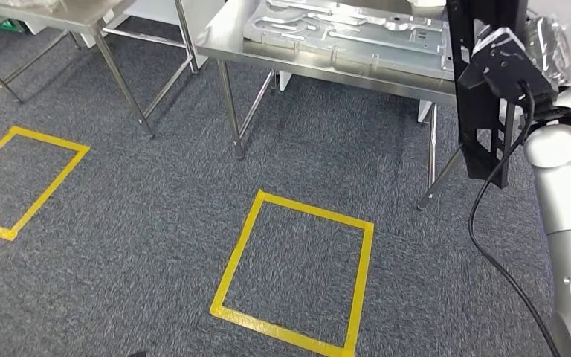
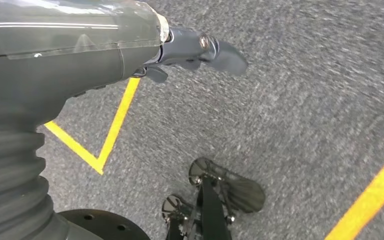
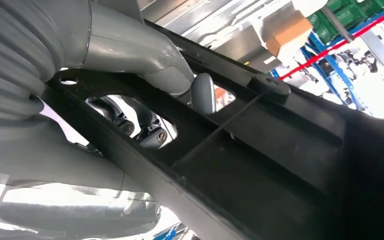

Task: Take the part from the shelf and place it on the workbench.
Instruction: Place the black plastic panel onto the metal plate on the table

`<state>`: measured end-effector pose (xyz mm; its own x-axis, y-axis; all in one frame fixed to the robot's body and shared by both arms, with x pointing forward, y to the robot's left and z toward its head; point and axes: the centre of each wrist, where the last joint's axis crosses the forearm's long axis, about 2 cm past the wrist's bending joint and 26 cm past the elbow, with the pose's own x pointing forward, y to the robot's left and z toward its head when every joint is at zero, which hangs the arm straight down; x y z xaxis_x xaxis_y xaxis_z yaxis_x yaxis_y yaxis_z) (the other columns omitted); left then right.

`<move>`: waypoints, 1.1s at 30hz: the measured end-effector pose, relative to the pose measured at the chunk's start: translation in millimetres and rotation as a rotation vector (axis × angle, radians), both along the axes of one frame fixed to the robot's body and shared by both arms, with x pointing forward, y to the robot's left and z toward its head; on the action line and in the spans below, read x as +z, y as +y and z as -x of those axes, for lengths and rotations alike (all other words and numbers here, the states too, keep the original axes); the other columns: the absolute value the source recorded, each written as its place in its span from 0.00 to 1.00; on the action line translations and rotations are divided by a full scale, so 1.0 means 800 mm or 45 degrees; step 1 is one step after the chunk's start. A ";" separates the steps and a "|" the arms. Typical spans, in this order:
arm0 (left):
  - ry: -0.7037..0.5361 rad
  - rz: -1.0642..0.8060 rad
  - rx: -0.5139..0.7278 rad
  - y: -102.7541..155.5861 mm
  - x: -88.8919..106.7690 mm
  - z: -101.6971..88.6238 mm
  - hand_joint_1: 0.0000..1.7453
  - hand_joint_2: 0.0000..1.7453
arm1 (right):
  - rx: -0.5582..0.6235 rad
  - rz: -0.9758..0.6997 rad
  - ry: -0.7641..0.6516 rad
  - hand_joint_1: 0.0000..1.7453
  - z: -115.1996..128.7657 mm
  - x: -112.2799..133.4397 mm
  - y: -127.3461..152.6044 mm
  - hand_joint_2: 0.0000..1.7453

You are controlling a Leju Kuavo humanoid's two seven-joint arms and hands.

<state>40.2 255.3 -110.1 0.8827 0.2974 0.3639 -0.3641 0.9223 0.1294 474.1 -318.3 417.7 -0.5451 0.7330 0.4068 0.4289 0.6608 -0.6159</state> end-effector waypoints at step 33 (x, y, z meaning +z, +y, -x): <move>0.016 0.002 -0.014 -0.005 0.000 0.002 0.00 1.00 | -0.060 -0.015 -0.098 1.00 0.009 0.005 -0.003 1.00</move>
